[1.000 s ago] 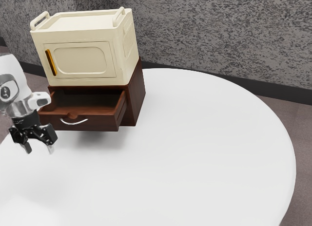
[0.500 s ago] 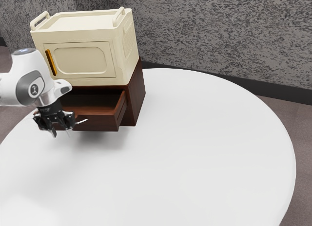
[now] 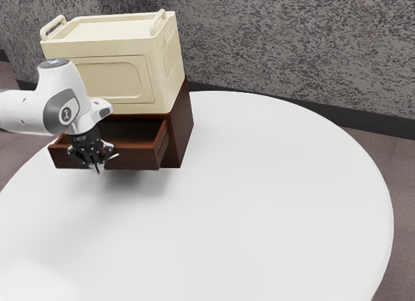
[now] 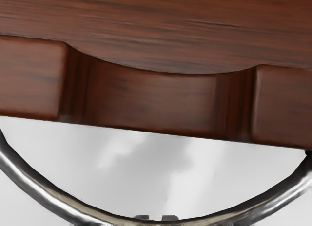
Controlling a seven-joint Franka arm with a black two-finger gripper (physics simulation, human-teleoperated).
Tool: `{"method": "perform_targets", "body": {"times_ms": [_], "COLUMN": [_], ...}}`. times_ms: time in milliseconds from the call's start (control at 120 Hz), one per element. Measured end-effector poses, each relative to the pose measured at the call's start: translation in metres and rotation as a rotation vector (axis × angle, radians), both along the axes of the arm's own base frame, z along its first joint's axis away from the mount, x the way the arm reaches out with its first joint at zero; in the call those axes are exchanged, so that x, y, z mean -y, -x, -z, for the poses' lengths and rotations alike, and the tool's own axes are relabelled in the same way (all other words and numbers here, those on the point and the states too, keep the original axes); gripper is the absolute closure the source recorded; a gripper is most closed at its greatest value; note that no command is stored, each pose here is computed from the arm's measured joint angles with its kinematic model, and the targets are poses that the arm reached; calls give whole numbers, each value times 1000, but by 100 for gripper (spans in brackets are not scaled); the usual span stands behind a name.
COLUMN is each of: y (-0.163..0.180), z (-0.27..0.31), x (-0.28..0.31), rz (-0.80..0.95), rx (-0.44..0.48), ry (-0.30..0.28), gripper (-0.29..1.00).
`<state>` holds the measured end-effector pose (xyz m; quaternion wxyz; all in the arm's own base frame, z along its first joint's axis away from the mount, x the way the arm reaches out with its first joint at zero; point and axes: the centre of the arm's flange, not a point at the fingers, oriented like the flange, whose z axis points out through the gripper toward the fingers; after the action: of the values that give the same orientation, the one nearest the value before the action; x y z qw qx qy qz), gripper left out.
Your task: Push the drawer handle with one arm to close the drawer
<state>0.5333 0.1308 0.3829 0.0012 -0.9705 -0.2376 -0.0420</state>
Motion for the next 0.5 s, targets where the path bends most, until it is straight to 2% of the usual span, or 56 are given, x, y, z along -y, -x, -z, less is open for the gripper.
{"method": "perform_targets", "body": {"times_ms": [500], "y": [-41], "z": [-14], "x": [-23], "rz": [-47], "rx": [48], "ry": [-39], "gripper": [78]}}
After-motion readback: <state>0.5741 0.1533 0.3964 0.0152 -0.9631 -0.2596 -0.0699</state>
